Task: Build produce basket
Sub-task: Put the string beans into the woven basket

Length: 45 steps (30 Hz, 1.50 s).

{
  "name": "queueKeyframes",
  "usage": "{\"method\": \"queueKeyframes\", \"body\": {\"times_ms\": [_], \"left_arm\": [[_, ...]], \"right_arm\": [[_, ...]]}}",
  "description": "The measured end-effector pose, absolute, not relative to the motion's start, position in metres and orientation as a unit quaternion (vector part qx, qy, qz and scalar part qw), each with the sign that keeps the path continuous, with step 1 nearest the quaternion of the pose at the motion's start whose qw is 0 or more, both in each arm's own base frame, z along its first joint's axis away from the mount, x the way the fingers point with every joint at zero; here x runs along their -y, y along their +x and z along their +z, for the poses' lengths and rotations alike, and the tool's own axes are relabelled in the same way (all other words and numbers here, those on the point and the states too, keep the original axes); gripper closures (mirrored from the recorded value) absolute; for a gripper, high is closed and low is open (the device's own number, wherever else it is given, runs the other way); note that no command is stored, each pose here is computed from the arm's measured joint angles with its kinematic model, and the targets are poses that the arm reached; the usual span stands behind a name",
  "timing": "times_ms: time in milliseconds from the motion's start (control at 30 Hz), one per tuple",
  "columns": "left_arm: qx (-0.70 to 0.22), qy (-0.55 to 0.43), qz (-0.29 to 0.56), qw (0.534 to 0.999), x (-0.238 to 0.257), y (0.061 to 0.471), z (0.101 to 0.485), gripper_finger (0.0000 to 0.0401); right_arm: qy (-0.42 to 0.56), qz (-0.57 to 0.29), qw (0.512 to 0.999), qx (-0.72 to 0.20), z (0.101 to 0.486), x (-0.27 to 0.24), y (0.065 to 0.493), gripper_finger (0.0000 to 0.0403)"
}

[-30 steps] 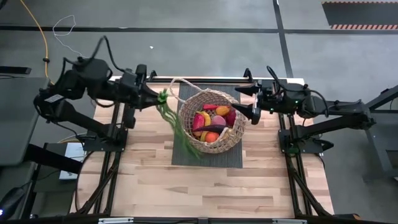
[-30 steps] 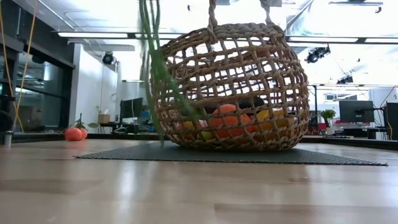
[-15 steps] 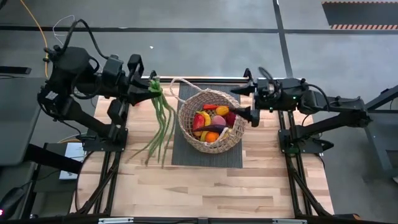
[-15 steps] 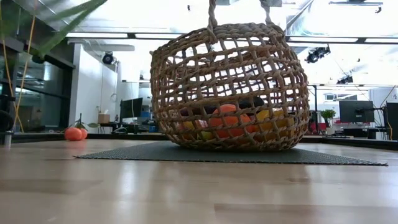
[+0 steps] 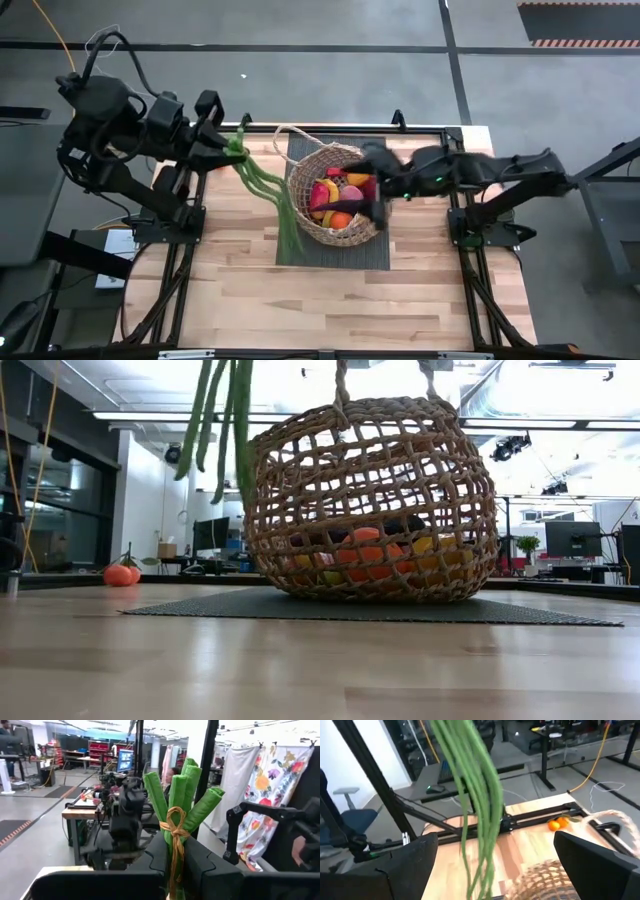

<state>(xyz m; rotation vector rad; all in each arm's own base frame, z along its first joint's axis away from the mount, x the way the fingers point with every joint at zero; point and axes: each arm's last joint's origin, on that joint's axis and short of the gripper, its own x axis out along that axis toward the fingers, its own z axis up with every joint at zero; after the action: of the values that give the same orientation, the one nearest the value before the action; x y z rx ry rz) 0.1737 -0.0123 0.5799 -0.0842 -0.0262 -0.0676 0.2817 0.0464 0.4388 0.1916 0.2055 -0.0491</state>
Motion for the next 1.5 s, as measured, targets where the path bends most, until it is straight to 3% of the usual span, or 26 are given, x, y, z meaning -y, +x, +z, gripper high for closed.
{"method": "queueKeyframes", "body": {"times_ms": [633,1500], "left_arm": [[0.086,-0.023,-0.048,0.995,0.014,0.172,0.594,0.0389],[0.196,-0.008,-0.004,0.981,0.011,0.167,0.614,0.0389]], "right_arm": [[0.098,-0.036,0.993,-0.062,0.385,-0.074,0.41,0.0015],[0.165,-0.039,0.985,-0.02,0.36,-0.079,0.439,0.0015]]}}
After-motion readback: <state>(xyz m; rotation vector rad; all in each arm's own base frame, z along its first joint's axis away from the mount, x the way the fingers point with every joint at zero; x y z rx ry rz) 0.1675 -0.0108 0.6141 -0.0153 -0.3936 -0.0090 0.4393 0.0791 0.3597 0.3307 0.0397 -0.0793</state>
